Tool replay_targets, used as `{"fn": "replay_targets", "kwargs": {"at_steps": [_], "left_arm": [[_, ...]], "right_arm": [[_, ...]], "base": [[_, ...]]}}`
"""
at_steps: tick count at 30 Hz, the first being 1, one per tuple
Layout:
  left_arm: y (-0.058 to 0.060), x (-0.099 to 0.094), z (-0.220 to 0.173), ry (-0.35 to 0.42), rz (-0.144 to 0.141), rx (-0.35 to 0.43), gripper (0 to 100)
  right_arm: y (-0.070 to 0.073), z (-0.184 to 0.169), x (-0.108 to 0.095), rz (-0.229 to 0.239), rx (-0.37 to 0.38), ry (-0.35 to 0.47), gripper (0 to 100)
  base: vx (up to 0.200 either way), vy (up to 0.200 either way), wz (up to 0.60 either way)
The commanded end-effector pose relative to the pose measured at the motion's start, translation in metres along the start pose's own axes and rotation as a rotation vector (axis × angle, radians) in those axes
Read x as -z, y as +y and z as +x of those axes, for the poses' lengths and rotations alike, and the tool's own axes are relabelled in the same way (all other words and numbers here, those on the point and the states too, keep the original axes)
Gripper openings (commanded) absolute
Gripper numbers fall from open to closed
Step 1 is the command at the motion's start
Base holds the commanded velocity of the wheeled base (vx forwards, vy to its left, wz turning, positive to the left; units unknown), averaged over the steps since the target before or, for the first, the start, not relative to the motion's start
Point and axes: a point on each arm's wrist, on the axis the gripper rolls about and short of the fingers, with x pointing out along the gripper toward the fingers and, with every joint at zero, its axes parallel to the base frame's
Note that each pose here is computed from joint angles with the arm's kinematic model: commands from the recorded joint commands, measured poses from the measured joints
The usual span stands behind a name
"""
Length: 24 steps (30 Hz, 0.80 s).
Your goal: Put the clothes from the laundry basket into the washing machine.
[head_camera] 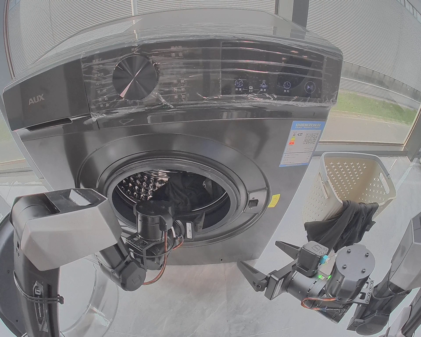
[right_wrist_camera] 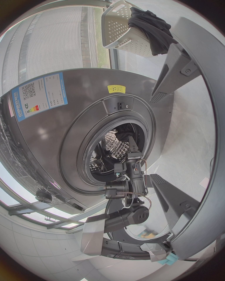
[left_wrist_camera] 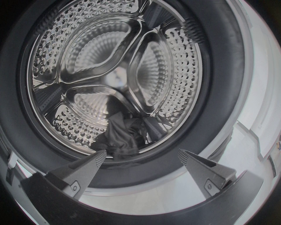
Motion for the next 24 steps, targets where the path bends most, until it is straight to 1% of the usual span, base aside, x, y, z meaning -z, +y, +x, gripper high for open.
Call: {"fn": "replay_targets", "kwargs": {"at_steps": [1, 2, 7, 11, 15, 17, 18, 19, 21, 24], "left_arm": [[0.015, 0.009, 0.023, 0.014, 0.011, -0.047, 100], [0.022, 0.012, 0.034, 0.021, 0.012, -0.067, 100], [0.029, 0.02, 0.059, 0.041, 0.026, -0.088, 100], [0.028, 0.022, 0.077, 0.034, 0.032, -0.09, 100], [0.028, 0.029, 0.09, 0.055, 0.038, -0.095, 100], [0.032, 0.035, 0.099, 0.057, 0.039, -0.107, 100], [0.034, 0.038, 0.103, 0.056, 0.043, -0.113, 0], [0.035, 0.039, 0.107, 0.051, 0.047, -0.115, 0], [0.037, 0.039, 0.11, 0.04, 0.046, -0.119, 0], [0.04, 0.034, 0.119, 0.005, 0.031, -0.129, 0]], "right_arm": [[0.001, 0.0, 0.0, 0.0, -0.002, 0.0, 100], [0.0, 0.0, 0.0, 0.0, -0.001, 0.0, 100], [-0.001, 0.0, 0.0, 0.001, 0.002, -0.001, 100], [-0.002, 0.0, -0.001, 0.002, 0.005, -0.003, 100], [-0.003, 0.001, -0.001, 0.002, 0.01, -0.002, 100], [-0.004, 0.001, -0.001, 0.002, 0.011, -0.002, 100], [-0.003, 0.001, -0.001, 0.003, 0.011, -0.004, 100], [-0.003, 0.001, -0.001, 0.003, 0.009, -0.003, 100], [-0.003, 0.001, -0.002, 0.003, 0.009, -0.005, 100], [-0.004, 0.001, -0.001, 0.003, 0.011, -0.004, 100]], "base": [[0.0, 0.0, 0.0], [0.0, 0.0, 0.0], [0.0, 0.0, 0.0], [0.0, 0.0, 0.0], [0.0, 0.0, 0.0], [0.0, 0.0, 0.0], [0.0, 0.0, 0.0], [0.0, 0.0, 0.0], [0.0, 0.0, 0.0], [0.0, 0.0, 0.0]]}}
